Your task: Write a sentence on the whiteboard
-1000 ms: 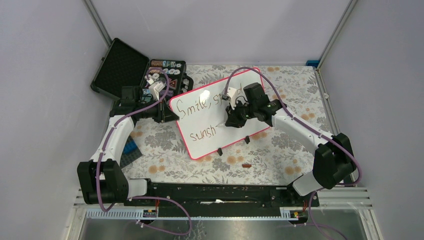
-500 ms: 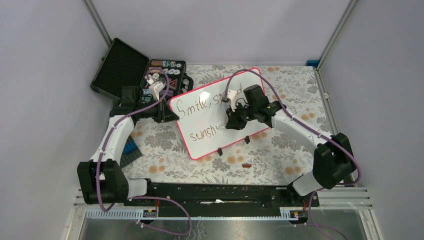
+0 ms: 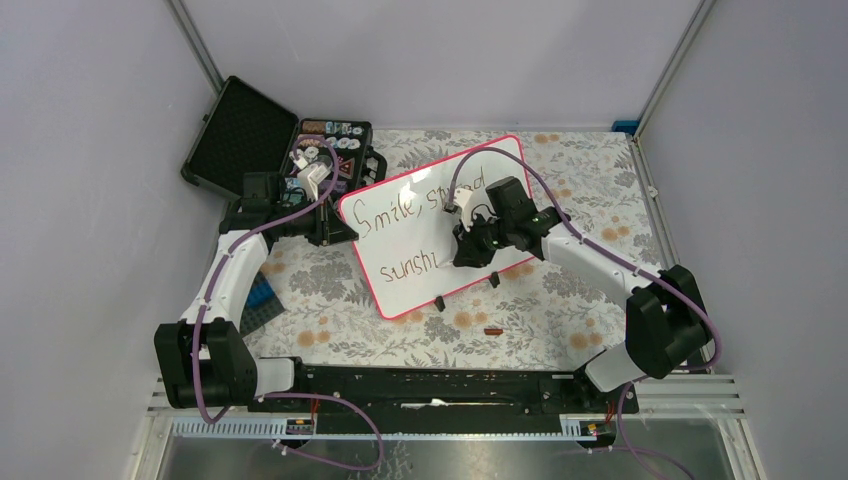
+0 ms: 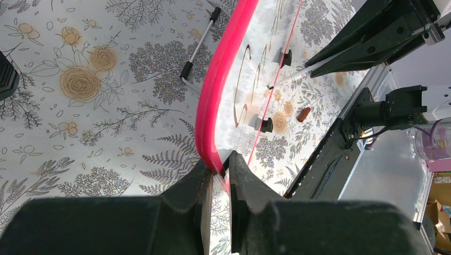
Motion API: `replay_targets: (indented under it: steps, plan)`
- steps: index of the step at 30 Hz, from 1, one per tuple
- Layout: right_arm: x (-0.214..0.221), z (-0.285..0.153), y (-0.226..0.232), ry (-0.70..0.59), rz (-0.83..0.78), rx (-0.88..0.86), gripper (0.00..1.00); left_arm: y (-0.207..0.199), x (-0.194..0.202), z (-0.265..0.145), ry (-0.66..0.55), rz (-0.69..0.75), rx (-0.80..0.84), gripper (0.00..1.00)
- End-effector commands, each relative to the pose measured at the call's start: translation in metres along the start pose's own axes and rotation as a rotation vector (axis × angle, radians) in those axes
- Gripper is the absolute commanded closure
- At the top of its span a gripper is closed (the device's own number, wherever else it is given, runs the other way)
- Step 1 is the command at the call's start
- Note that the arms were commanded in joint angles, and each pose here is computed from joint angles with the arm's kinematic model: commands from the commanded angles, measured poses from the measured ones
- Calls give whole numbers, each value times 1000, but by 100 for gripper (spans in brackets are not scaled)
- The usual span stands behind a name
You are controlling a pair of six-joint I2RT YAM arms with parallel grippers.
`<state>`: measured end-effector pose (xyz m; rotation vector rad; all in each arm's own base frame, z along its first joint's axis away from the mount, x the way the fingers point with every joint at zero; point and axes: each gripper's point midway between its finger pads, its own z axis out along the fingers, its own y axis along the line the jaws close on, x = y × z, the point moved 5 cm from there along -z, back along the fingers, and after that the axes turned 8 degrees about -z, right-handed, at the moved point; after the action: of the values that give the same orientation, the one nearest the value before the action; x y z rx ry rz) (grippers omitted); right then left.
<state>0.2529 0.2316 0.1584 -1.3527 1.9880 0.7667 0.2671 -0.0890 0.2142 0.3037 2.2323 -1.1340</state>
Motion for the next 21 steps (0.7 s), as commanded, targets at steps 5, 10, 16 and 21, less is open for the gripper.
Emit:
replay_targets:
  steps: [5, 10, 16, 21]
  plan:
    - [-16, -11, -4, -34, -66, 56, 100, 0, -11, 0, -24, 101, -33, 100]
    - [-30, -18, -4, -60, -81, 62, 100, 1, -11, 0, -24, 99, -33, 100]
    - [-46, -35, 10, -100, -86, 10, 100, 0, -11, 0, -25, 102, -30, 100]
    - [-53, -35, 5, -105, -96, 35, 100, 0, -11, 1, -22, 99, -28, 100]
